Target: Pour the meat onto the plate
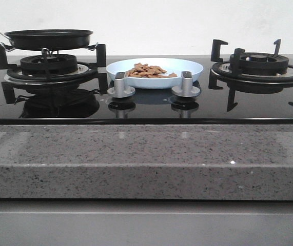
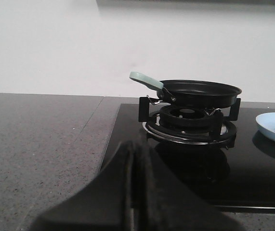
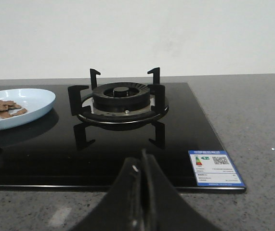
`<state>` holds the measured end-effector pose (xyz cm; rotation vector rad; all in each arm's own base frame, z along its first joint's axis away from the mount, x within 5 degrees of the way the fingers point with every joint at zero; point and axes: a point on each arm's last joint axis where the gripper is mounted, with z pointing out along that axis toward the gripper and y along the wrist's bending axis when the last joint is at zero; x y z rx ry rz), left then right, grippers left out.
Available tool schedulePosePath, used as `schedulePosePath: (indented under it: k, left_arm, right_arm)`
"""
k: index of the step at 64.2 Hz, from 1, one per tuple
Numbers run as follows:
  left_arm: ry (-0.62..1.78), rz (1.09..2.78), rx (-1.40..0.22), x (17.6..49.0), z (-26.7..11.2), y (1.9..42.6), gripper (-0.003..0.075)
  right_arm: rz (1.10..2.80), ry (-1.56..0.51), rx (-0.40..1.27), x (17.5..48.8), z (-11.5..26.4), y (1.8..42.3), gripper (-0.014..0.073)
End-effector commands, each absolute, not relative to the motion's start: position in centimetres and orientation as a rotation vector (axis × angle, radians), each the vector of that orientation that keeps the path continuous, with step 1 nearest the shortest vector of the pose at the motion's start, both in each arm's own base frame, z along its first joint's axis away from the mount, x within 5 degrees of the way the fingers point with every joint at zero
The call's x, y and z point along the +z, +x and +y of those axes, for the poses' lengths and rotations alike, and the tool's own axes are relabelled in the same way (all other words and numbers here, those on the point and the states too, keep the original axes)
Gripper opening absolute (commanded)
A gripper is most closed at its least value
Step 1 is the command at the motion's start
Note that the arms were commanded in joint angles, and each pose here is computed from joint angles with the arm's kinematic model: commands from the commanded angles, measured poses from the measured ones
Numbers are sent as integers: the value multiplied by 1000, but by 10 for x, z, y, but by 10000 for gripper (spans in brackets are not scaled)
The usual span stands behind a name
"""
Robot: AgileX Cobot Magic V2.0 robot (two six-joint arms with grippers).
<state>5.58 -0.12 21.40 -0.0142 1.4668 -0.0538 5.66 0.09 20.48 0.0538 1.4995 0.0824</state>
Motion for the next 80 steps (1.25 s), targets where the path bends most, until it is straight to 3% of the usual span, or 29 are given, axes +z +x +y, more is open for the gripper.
schedulePosePath:
  k: [1, 22, 80]
  left_arm:
    - [-29, 1373, -57, 220, 0, 54, -20]
    - [-29, 1373, -57, 220, 0, 54, -20]
    - [-29, 1373, -57, 220, 0, 54, -20]
  right_arm:
    - [1388, 16, 91, 216, 2, 54, -69]
    - [1321, 36, 66, 222, 1, 52, -69]
    - [1347, 37, 65, 219, 1, 53, -69]
